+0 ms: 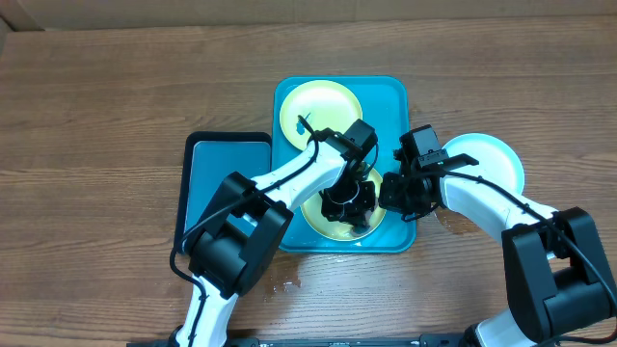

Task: Clean dirty plates on tray and stack at the side

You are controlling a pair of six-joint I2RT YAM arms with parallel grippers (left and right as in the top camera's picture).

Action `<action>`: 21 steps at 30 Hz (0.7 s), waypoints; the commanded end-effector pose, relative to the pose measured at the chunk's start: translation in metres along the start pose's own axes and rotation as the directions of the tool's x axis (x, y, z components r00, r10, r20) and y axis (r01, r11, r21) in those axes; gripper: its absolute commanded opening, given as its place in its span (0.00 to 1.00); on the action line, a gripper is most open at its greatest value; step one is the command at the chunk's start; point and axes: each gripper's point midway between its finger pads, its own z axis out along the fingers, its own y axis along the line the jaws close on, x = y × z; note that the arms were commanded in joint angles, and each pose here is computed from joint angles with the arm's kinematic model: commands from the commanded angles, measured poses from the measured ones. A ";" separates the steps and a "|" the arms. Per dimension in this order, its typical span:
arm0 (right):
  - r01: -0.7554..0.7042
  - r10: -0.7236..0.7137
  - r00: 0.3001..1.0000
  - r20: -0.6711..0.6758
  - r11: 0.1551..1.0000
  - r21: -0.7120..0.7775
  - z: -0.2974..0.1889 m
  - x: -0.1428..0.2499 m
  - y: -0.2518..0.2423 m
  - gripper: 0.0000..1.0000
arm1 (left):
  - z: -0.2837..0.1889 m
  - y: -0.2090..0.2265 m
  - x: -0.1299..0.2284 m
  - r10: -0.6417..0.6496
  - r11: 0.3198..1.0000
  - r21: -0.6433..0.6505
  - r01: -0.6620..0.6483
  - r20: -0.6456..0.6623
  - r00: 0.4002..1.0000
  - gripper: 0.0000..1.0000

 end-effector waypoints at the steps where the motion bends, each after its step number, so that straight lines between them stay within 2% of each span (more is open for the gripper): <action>1: -0.023 0.024 1.000 -0.020 0.998 0.057 0.010 0.009 -0.013 0.04 | 0.002 0.058 -0.011 -0.097 0.971 -0.214 0.109 0.065 0.993 0.04; 8: -0.023 0.025 0.999 -0.020 0.998 0.057 0.010 0.009 -0.013 0.04 | -0.027 0.112 -0.026 -0.175 0.901 -0.368 0.229 0.174 0.969 0.04; 16: -0.024 0.025 0.999 -0.022 0.998 0.058 0.010 0.009 -0.013 0.04 | -0.053 0.156 -0.041 -0.188 0.820 -0.485 0.305 0.276 0.943 0.04; 21: -0.025 0.028 0.999 -0.041 0.997 0.070 0.010 0.014 -0.016 0.04 | -0.066 0.151 -0.054 -0.167 0.833 -0.466 0.297 0.299 0.939 0.04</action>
